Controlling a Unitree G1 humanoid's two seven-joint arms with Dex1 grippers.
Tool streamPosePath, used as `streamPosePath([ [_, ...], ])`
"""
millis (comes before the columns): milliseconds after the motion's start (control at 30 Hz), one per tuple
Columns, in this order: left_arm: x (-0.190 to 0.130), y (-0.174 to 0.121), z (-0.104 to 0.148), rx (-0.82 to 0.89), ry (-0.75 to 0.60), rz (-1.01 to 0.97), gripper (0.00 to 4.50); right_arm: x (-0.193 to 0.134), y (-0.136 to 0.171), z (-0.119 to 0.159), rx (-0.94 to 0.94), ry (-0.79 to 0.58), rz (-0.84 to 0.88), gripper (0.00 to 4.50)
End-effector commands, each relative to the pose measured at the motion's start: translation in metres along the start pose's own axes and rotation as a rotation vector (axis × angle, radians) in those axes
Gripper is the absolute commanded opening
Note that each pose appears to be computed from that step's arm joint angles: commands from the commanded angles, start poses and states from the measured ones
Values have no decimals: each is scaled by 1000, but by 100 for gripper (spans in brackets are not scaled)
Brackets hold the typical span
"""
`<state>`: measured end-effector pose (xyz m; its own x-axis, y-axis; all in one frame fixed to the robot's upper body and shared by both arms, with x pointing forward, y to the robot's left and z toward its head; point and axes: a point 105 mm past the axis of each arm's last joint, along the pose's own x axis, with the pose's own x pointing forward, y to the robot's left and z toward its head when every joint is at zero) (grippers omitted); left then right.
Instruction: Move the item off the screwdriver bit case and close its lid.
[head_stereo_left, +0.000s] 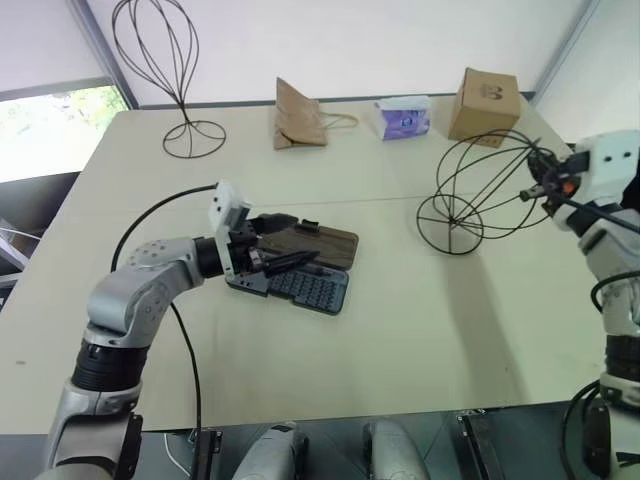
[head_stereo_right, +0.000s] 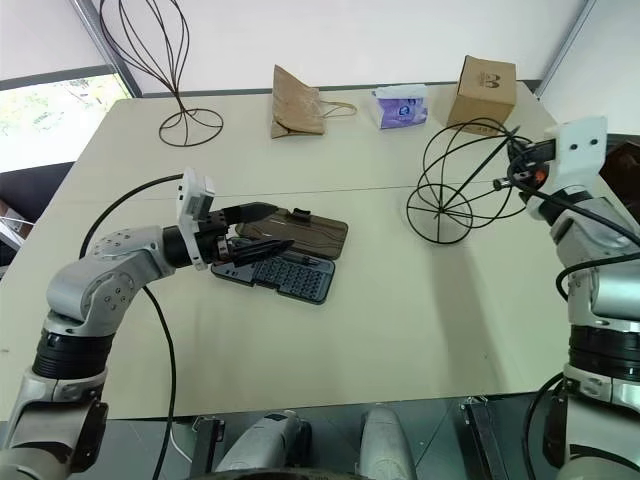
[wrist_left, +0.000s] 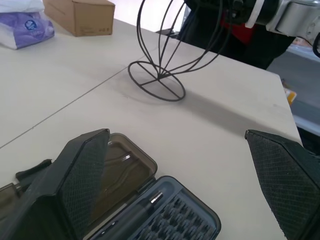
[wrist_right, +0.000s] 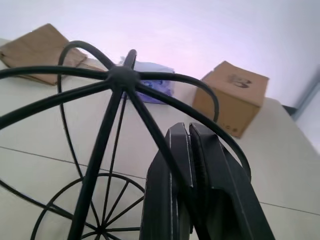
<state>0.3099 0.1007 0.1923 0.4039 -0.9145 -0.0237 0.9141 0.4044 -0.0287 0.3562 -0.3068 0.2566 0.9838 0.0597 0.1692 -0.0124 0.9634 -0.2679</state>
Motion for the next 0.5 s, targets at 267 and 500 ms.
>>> streamPosePath([
  [267,4,-6,3,34,-19,-17,450,-12,-70,33,-120,-69,-165,10],
  [500,5,-8,1,33,-17,-11,450,-20,-112,5,-142,64,-307,10],
])
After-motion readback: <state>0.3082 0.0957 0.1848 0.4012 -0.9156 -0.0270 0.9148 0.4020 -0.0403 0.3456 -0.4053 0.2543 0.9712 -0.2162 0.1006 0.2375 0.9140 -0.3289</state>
